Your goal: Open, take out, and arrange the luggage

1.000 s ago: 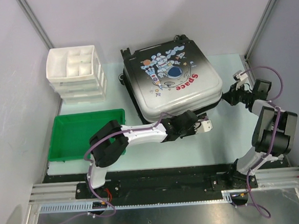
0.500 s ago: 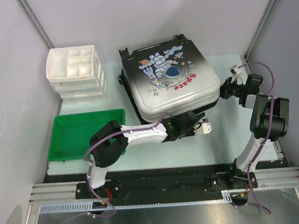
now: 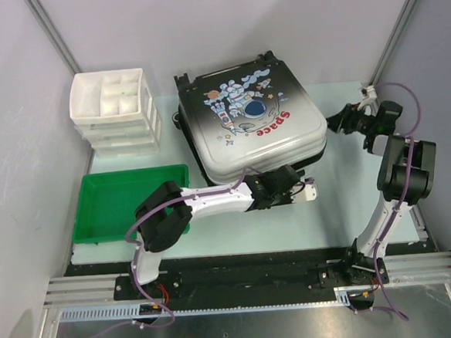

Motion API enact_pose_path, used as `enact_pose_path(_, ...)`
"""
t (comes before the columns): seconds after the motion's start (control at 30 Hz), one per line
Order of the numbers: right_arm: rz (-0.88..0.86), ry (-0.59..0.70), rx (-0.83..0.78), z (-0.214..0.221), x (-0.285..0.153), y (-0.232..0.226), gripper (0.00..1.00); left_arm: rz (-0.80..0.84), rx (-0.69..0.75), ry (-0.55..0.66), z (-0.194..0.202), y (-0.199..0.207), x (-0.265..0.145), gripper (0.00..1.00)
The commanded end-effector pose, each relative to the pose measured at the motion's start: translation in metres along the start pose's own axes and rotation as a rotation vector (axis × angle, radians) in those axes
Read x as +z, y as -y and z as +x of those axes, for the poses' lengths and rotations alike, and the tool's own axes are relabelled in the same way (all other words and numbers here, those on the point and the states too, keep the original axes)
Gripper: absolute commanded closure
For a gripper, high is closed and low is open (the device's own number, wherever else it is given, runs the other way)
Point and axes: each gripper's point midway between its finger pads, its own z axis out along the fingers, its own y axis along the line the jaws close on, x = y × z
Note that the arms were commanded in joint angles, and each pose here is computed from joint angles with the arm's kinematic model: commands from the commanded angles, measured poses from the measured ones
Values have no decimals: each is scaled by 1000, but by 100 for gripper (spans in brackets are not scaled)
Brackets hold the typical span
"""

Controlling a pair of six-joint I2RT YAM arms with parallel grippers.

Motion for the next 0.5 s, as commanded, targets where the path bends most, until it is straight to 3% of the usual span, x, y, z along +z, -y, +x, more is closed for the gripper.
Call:
enact_pose_path(0.0,195,156,-125,-92,-63,22,27,146,94,58,-44,27,-20,100)
enact_pose_path(0.07,241,172,-163,-106,-88,24,20,116,67,99,-68,16,-20,98)
enact_pose_path(0.13,317,162,-140,-110,-115,35,17,70,43,167,-105,2,-25,84)
enact_pose_path(0.17,330,157,-136,-110,-123,35,16,51,38,188,-116,-4,-29,61)
enact_pose_path(0.27,374,115,-120,-104,-143,28,16,-11,33,257,-151,-15,-49,21)
enact_pose_path(0.3,380,80,-106,-95,-146,22,15,-29,27,288,-163,-20,-59,17)
enact_pose_path(0.33,381,54,-85,-88,-147,18,16,-39,30,310,-172,-21,-69,1)
enact_pose_path(0.47,360,-18,24,-62,-148,2,18,-81,-7,398,-199,-36,-108,0)
